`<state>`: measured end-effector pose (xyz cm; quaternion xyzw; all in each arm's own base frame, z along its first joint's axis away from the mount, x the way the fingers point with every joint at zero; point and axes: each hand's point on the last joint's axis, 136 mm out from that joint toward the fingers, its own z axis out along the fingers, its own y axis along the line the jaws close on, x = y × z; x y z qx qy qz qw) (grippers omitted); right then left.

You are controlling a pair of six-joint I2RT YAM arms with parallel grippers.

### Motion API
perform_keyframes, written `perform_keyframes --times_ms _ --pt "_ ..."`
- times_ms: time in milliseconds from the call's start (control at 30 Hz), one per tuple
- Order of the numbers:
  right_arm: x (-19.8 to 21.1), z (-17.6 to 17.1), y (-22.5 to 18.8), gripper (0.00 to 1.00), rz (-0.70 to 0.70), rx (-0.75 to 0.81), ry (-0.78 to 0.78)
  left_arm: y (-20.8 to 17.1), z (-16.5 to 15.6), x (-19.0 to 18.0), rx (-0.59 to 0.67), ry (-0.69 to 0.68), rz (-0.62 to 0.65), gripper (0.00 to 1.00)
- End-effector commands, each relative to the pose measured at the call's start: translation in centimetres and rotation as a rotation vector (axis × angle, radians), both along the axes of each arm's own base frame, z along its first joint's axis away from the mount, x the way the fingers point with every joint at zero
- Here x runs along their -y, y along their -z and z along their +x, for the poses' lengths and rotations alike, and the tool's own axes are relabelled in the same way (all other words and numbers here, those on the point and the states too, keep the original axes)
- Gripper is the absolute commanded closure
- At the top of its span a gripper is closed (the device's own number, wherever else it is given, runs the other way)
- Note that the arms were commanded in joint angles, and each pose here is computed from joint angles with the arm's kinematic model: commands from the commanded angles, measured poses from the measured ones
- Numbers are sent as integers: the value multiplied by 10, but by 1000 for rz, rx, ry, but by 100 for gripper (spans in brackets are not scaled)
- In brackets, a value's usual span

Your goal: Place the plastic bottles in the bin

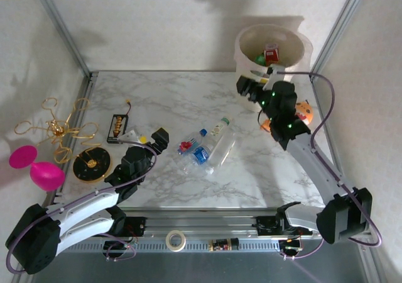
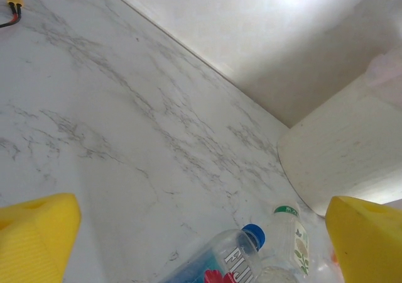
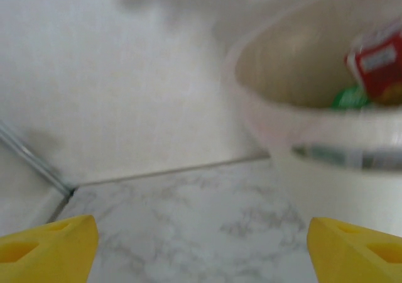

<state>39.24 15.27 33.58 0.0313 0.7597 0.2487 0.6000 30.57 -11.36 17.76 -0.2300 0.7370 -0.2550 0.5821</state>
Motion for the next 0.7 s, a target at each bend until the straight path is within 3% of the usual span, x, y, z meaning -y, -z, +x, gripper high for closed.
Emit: perform_keyframes --times_ms 0,400,533,667 --pt "1 -19 27 13 31 -72 24 3 1 0 -8 6 -9 0" --pt "-13 -91 187 8 126 -484 54 13 0 2 -40 26 -18 0" --pt "-24 -109 225 4 164 -576 44 17 0 2 -48 23 -21 0" --pt "-40 -114 237 3 157 -601 23 18 2 4 -52 31 -27 0"
